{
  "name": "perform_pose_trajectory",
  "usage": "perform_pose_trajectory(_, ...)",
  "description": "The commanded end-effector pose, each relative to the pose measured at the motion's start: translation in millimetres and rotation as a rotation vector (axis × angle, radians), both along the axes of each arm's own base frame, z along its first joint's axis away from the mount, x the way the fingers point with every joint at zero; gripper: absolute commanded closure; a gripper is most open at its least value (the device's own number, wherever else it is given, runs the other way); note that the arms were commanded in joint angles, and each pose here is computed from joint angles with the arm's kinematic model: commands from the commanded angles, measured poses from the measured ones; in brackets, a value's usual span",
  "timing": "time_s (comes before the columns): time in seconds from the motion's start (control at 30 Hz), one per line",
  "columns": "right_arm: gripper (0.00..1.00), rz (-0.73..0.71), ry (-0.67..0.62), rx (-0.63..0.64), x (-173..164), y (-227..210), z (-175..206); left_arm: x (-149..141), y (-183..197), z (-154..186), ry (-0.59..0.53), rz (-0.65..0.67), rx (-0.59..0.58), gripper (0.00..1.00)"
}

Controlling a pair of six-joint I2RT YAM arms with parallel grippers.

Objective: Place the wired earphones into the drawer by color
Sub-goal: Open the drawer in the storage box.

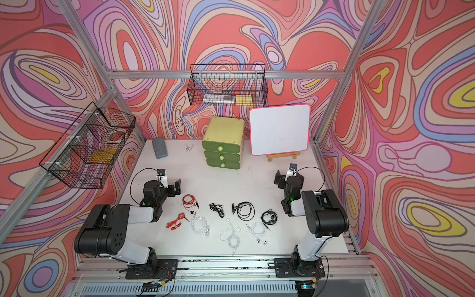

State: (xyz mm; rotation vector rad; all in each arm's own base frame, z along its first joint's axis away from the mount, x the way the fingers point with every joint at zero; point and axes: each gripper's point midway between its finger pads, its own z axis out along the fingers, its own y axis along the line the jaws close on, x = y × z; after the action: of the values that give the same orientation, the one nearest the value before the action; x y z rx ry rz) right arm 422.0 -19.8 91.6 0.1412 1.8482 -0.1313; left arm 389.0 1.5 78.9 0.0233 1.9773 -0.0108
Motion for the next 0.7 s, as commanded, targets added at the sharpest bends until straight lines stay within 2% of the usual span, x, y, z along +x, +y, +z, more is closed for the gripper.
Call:
perform_pose_trajectory(0.0, 0.02, -0.059, -0.041, 0.006, 0, -10, 15, 5, 12, 13, -0.036, 0.069, 0.007, 0.01)
perform_pose_trajectory(0.1, 0.02, -0.059, -0.034, 0.003, -1, -11, 26, 0, 18, 31, -0.039, 0.104, 0.011, 0.01)
perform_pose_trajectory(0.17, 0.02, -0.098, 0.021, 0.022, -2, -16, 33, -2, 17, 50, -0.042, 0.096, 0.009, 0.01)
perform_pose_trajectory(0.3, 0.02, -0.137, 0.089, 0.093, 0, -17, 56, -12, 21, 89, -0.076, 0.179, -0.132, 0.01)
perform_pose_trajectory(0.43, 0.02, 0.019, 0.155, 0.158, 5, 12, 70, -24, 6, 113, -0.129, 0.144, -0.307, 0.01)
perform_pose_trajectory(0.57, 0.02, 0.163, 0.166, 0.245, 6, 40, 82, -42, 6, 122, -0.141, 0.216, -0.518, 0.01)
perform_pose_trajectory(0.67, 0.02, 0.237, 0.179, 0.315, 5, 57, 92, -48, -12, 131, -0.144, 0.129, -0.598, 0.01)
